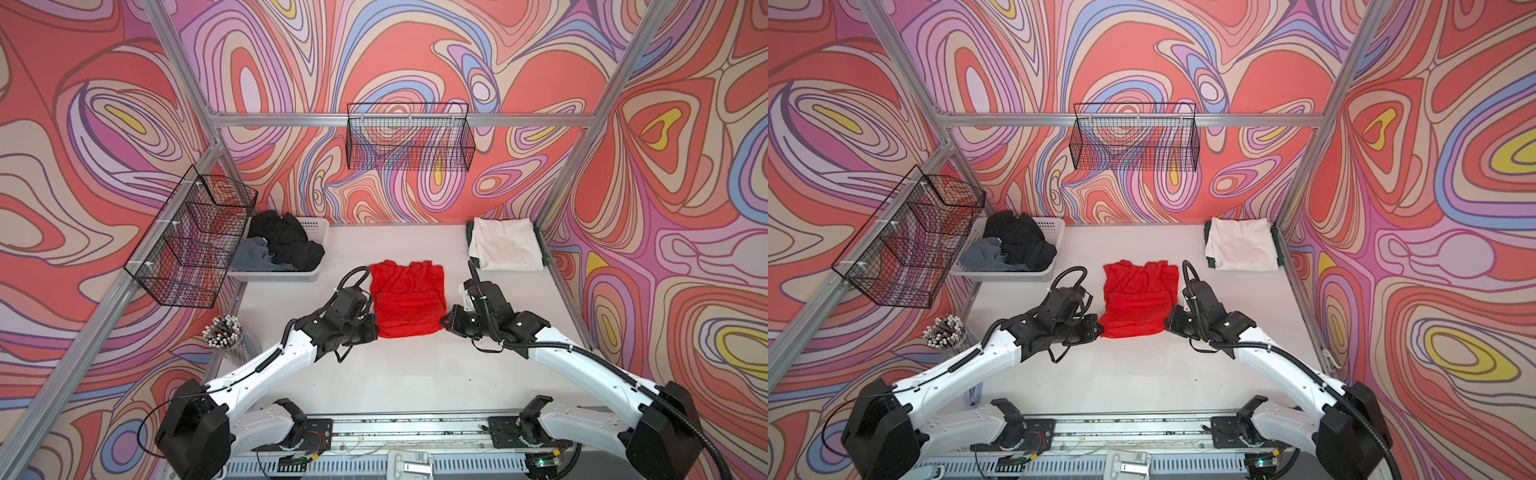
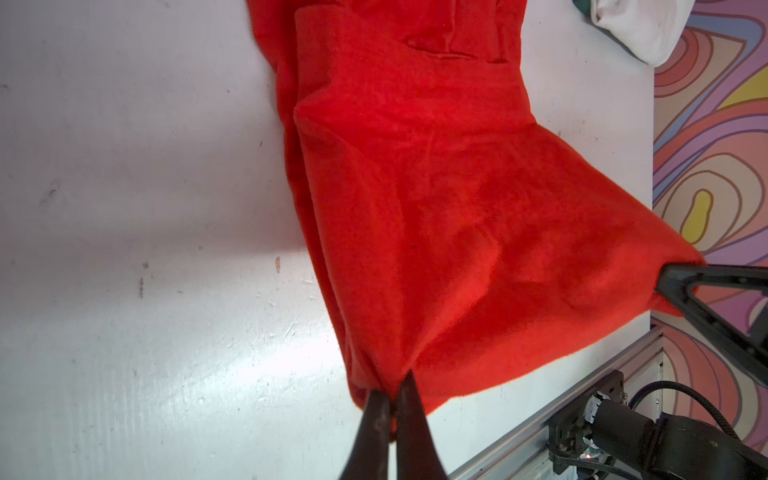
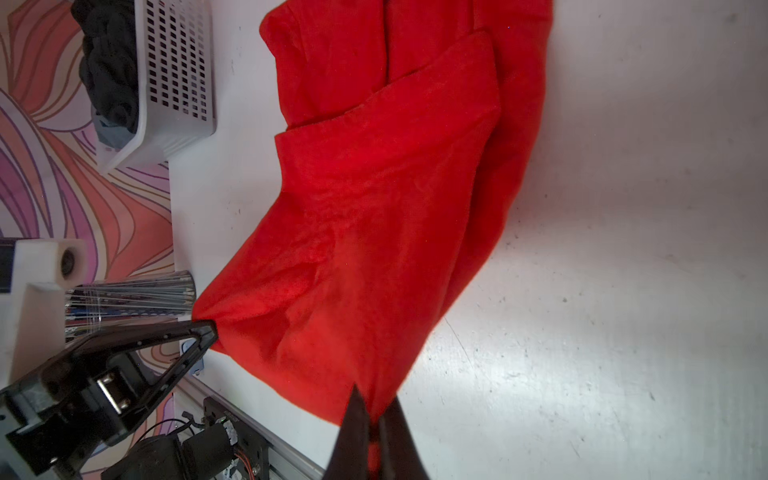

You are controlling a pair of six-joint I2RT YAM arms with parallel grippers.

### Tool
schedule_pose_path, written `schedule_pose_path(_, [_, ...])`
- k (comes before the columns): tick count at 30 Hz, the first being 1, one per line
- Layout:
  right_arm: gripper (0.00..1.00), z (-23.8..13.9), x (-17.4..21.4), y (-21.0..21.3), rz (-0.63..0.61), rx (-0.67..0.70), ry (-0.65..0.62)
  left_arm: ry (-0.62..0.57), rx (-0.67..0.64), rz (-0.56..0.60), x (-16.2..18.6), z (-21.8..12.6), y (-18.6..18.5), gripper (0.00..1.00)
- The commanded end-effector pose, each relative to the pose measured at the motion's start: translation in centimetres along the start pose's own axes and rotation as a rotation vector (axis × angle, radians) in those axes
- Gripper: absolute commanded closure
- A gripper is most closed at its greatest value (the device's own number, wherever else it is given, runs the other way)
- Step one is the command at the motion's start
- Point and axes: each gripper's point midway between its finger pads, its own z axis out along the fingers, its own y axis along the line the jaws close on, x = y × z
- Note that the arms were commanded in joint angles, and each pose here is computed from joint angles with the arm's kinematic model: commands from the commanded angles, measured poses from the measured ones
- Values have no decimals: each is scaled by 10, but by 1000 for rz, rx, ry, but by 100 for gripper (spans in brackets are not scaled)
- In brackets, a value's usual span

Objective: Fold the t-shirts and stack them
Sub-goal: 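Grasp the folded shirt's near edge with both grippers and lift it, then fold the lifted near edge away from the robot over the shirt with both grippers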

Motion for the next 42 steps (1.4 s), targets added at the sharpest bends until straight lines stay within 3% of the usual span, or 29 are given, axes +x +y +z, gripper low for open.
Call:
schedule_pose_path(1, [100,-13,9,2,17,6,-26,-54,-44,23,5,-15,-1,100])
schedule_pose_path(13, [100,-43,13,16,12,-22,-99,-181,-78,122,-13,-51,-14,100])
schedule_pose_path(27, [100,-49,-12,14,11,72,-191,-234,-89,214,-57,-49,-56,100])
schedule_pose_path(42, [100,-31,-55,23,-46,199,-200,-225,-91,190,-98,-37,-60,100])
